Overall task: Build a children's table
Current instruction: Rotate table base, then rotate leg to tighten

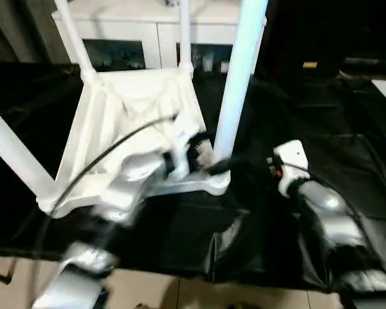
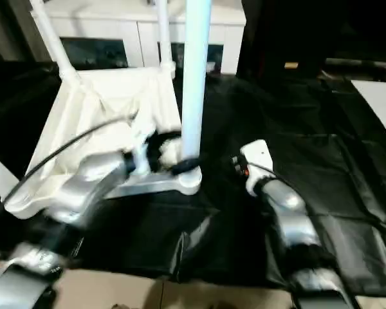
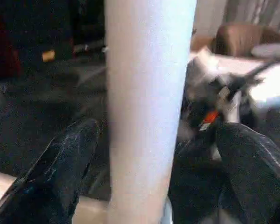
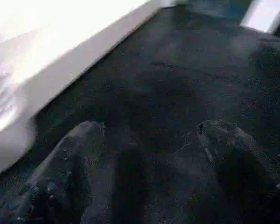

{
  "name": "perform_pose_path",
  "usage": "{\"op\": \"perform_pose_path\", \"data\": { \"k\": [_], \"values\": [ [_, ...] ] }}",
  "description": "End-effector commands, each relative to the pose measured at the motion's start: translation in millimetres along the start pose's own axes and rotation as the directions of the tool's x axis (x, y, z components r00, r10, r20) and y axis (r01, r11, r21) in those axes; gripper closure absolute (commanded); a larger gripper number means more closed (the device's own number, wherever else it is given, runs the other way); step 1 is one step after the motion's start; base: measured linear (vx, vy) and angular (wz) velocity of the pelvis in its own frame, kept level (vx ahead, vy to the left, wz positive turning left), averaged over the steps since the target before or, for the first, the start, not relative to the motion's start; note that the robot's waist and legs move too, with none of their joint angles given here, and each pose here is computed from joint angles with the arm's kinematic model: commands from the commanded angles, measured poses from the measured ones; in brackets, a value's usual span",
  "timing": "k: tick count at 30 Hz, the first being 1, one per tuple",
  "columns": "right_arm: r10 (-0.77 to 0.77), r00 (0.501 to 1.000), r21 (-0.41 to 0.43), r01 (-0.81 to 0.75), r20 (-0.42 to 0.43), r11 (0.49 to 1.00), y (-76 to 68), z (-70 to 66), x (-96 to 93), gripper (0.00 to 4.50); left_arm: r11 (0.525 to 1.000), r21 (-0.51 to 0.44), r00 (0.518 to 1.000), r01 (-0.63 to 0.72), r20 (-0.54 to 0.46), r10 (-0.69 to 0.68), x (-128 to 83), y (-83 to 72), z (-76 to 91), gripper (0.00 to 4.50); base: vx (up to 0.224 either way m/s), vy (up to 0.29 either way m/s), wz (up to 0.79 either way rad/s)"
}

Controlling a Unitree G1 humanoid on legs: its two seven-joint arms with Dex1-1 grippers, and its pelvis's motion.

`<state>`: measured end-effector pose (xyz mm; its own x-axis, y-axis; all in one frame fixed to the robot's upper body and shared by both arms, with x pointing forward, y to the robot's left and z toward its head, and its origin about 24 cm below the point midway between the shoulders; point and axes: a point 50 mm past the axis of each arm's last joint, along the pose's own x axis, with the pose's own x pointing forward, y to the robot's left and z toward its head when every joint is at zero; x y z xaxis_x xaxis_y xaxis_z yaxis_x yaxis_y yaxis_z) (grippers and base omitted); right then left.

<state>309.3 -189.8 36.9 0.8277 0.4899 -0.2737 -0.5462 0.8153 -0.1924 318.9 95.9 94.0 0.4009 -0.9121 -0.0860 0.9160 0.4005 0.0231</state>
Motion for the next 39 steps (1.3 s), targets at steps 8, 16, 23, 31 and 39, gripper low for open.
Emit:
{"op": "perform_pose_path", "data": {
  "k": [8,16,23,31,39],
  "values": [
    [0.285,0.957,-0.091,-0.288,-0.044,0.953,25.4,10.4,-13.4,0.73,0.994,0.107,0.909,0.006,-0.414,0.039,-41,22.8,-42.7,0.01,0.0,0.0,0.0],
    [0.373,0.925,-0.106,-0.378,-0.069,0.92,36.3,17.9,-18.5,0.73,0.996,0.086,0.879,0.009,-0.476,0.033,-39,33.9,-43.7,0.62,0.0,0.0,0.0],
    [0.439,0.894,-0.099,-0.446,-0.087,0.889,40.6,24.0,-27.2,0.73,0.998,0.028,0.898,0.054,-0.439,-0.036,-32,38.1,-38.5,1.14,0.0,0.0,0.0],
    [0.443,0.891,-0.097,-0.452,-0.1,0.887,39.5,26.2,-30.3,0.73,0.994,0.013,0.894,0.113,-0.438,-0.096,-27,38.7,-34.3,1.83,0.0,0.0,0.0],
    [0.444,0.889,-0.101,-0.455,-0.116,0.885,38.5,26.7,-31.2,0.73,0.988,0.0,0.855,0.155,-0.5,-0.135,-25,39.1,-37.1,2.61,0.0,0.0,0.0]
  ]
}}
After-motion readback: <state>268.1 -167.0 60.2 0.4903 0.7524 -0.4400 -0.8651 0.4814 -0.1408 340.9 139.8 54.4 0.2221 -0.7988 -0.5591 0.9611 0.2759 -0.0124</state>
